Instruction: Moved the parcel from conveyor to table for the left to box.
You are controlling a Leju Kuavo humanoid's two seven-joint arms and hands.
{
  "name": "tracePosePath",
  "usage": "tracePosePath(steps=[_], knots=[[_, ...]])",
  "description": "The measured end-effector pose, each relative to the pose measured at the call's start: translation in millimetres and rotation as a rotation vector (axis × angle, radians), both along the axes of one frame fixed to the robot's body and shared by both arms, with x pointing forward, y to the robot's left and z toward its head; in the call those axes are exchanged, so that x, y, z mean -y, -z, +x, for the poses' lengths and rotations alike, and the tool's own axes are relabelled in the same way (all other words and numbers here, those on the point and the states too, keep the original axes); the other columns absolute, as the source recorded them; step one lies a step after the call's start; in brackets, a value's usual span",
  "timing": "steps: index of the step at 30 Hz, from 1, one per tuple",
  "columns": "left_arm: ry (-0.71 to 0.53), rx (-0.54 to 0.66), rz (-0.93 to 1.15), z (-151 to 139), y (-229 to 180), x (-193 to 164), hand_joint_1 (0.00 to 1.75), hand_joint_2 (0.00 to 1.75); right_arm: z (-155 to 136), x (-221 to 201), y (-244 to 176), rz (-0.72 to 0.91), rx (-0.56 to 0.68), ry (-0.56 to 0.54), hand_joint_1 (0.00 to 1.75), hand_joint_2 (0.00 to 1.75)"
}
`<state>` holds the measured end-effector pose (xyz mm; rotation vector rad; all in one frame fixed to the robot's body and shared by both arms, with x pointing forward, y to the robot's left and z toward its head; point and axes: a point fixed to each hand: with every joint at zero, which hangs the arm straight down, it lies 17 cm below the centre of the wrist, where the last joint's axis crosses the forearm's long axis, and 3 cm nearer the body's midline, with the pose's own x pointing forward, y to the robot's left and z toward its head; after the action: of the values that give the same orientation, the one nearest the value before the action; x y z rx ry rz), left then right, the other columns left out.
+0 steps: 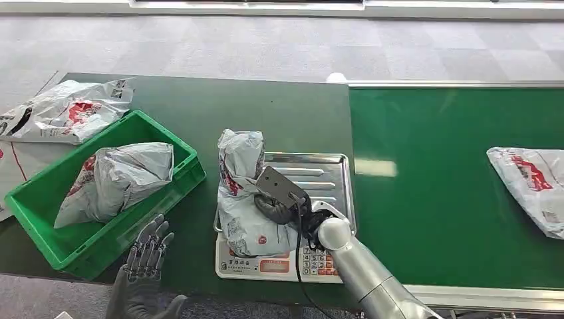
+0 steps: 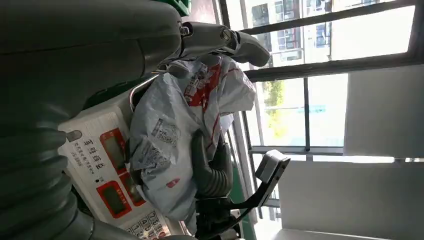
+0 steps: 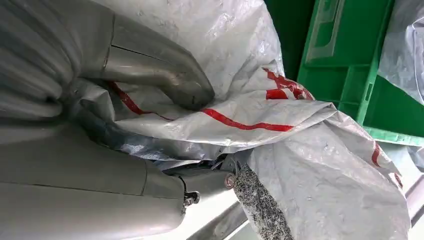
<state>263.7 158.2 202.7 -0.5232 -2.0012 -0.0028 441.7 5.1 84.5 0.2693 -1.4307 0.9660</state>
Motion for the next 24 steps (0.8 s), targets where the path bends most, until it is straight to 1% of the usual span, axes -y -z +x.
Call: tracePosePath(steps=[24], knots=[[0.000, 0.000, 0.000, 0.0, 0.0, 0.0, 0.00, 1.75, 0.0, 0.0, 0.2, 0.000, 0.000, 0.000, 1.75, 1.75]])
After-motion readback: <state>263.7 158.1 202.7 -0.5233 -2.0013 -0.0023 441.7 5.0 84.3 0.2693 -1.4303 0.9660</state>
